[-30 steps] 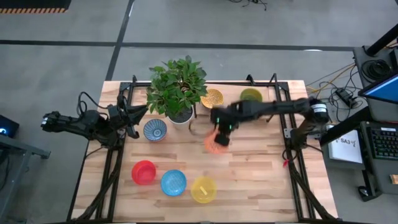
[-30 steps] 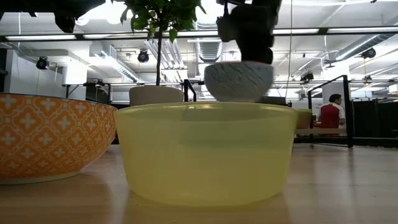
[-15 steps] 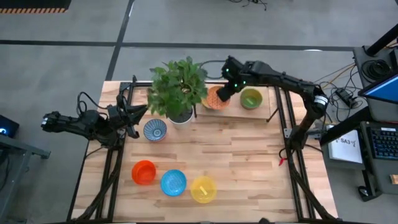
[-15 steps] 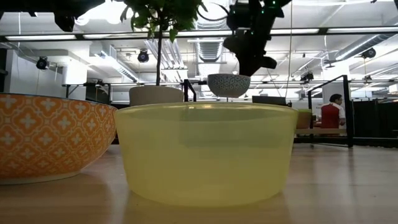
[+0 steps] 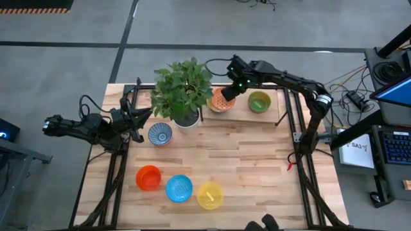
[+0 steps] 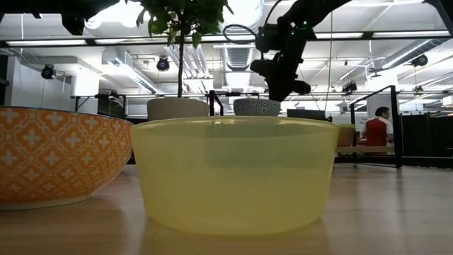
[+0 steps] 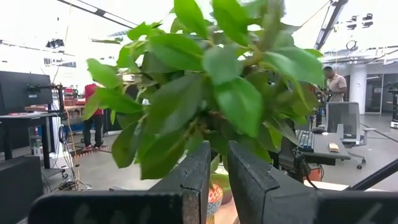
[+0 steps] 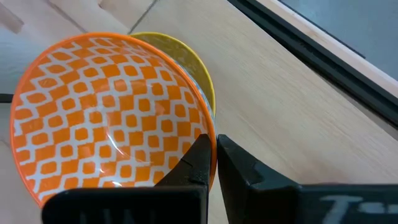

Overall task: Place and stack bowls onto a shelf
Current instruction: Stack the orange patterned bowl on the yellow patterned bowl on the shelf

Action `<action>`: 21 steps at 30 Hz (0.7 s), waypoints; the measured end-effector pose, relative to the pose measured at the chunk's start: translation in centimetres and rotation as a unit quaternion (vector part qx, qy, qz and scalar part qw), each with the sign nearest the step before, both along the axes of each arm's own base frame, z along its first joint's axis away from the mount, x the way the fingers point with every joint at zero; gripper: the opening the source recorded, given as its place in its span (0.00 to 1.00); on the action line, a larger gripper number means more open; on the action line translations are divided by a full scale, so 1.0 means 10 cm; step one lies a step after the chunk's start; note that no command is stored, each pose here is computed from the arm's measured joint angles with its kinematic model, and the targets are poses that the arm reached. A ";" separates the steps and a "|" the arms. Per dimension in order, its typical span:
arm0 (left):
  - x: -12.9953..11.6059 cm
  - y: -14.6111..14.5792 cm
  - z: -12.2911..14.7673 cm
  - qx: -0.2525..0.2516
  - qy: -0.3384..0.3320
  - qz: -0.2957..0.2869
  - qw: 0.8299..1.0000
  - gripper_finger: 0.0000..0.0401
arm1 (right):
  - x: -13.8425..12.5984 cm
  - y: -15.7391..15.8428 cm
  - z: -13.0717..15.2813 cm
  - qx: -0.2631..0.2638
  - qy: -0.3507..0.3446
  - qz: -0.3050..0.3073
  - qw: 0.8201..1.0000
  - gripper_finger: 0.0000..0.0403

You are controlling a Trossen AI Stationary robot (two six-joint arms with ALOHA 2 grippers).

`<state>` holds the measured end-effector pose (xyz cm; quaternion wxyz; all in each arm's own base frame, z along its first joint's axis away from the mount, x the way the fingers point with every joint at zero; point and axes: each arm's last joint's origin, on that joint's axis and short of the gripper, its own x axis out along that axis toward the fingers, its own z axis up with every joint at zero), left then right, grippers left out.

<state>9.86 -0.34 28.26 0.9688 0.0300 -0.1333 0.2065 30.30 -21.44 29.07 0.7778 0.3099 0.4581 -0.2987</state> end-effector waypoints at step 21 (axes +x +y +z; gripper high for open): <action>0.00 0.00 0.00 0.000 0.000 0.000 1.000 0.09 | 0.07 -0.07 -0.03 -0.037 -0.011 0.007 0.999 0.25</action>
